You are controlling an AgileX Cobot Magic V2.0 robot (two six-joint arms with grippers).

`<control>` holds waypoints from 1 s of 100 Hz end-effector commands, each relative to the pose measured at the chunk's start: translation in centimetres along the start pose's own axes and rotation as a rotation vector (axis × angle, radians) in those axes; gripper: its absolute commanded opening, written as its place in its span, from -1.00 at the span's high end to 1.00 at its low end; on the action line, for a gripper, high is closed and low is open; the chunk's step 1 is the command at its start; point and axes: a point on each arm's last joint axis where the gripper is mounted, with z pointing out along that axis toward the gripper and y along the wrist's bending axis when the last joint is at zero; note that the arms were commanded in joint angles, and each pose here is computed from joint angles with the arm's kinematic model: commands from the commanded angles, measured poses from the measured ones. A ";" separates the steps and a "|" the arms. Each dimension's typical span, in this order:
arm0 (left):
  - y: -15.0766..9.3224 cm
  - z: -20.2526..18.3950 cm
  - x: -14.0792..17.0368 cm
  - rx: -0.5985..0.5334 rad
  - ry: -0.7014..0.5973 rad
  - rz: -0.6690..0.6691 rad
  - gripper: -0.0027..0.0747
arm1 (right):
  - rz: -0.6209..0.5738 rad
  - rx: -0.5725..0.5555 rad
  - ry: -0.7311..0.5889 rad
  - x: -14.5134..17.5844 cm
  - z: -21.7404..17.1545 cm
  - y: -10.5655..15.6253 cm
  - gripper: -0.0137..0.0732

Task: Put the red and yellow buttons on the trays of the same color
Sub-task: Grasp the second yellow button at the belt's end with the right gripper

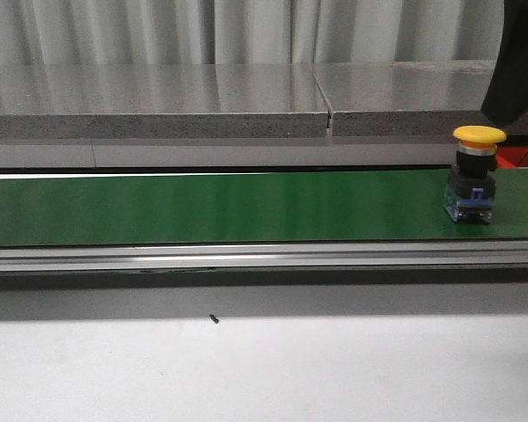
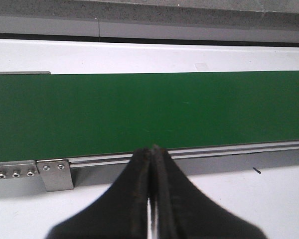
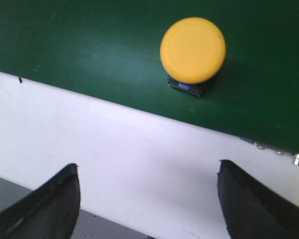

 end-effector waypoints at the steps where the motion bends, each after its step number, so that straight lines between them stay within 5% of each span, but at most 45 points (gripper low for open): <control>1: -0.2 -0.4 -1.5 0.013 -0.103 -0.006 0.98 | -0.015 -0.004 -0.103 -1.7 -1.0 0.3 -0.63; 48: -0.2 -0.4 -1.5 0.013 -0.103 -0.006 0.98 | 0.040 0.109 -0.175 -4.9 5.0 -3.1 -0.60; 75: -0.2 -0.4 -1.5 0.013 -0.103 -0.006 0.98 | 0.051 0.110 -0.191 -5.3 5.5 -3.3 0.38; 100: -0.2 -0.4 -1.5 0.013 -0.103 -0.006 0.98 | 0.051 0.108 -0.230 -5.1 3.6 -3.0 0.49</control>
